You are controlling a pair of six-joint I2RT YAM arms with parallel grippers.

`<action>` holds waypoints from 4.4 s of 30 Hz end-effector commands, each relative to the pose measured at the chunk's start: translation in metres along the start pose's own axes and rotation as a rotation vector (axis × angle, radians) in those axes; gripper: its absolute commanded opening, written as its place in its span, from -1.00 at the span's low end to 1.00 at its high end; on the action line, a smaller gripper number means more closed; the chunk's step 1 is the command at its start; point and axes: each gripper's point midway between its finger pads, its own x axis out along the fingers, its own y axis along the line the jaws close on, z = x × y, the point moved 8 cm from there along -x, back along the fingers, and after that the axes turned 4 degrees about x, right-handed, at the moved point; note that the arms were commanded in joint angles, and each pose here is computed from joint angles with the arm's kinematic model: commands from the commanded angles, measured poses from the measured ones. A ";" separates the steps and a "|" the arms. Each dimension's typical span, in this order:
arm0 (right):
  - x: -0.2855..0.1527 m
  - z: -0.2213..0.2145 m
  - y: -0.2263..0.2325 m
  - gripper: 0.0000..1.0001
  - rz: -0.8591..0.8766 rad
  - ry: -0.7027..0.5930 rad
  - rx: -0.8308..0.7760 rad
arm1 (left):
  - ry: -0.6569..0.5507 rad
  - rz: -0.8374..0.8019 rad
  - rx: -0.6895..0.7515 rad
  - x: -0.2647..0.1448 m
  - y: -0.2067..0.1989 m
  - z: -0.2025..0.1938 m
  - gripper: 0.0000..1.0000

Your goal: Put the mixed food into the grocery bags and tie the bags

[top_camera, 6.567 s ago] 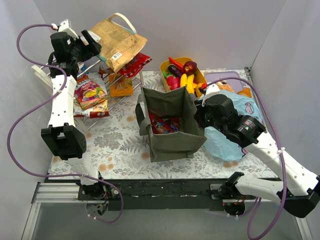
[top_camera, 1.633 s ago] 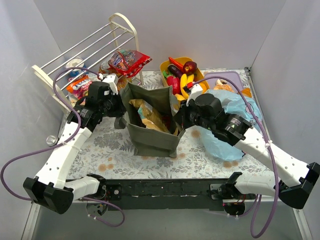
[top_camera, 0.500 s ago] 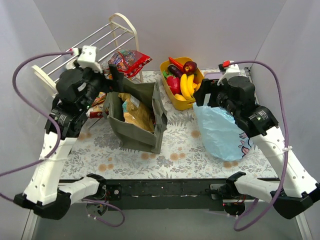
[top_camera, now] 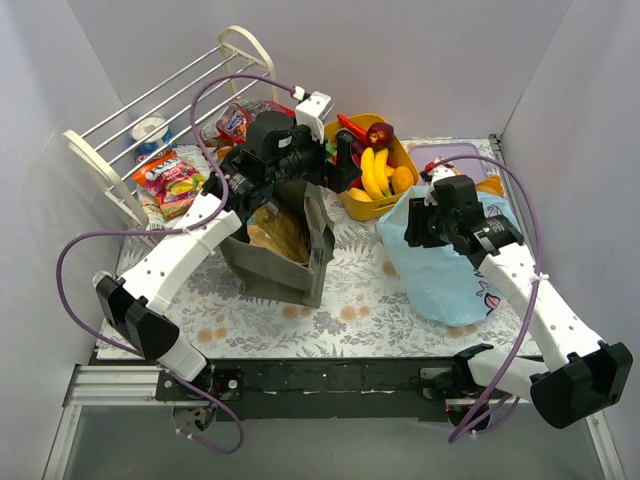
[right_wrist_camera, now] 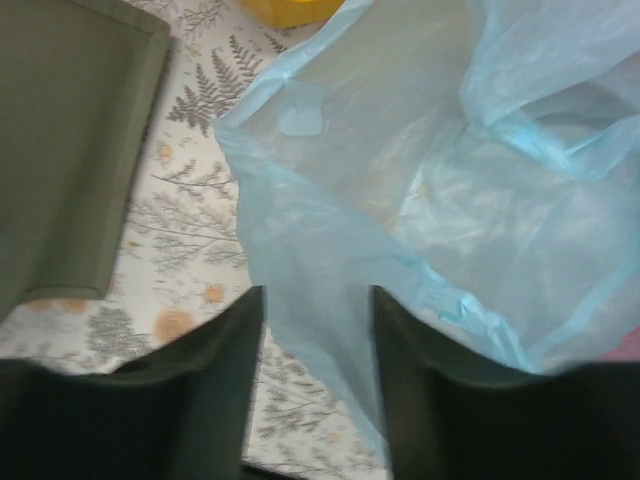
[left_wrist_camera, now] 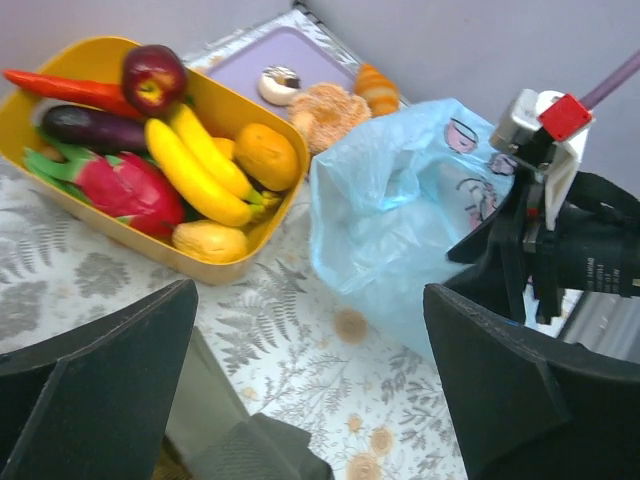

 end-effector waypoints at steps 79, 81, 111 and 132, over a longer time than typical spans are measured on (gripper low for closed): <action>-0.090 0.052 0.060 -0.97 0.412 -0.384 -0.337 | -0.085 -0.416 0.443 -0.014 -0.097 -0.066 0.96; -0.093 0.052 0.062 -0.97 0.435 -0.370 -0.343 | -0.096 -0.377 0.452 -0.010 -0.096 -0.063 0.96; -0.121 0.068 0.088 -0.97 0.641 -0.255 -0.340 | -0.249 -0.225 0.644 0.000 -0.089 -0.067 0.18; -0.110 0.046 0.076 0.61 0.605 -0.355 -0.296 | -0.032 -0.045 -0.150 0.005 -0.060 -0.088 -1.00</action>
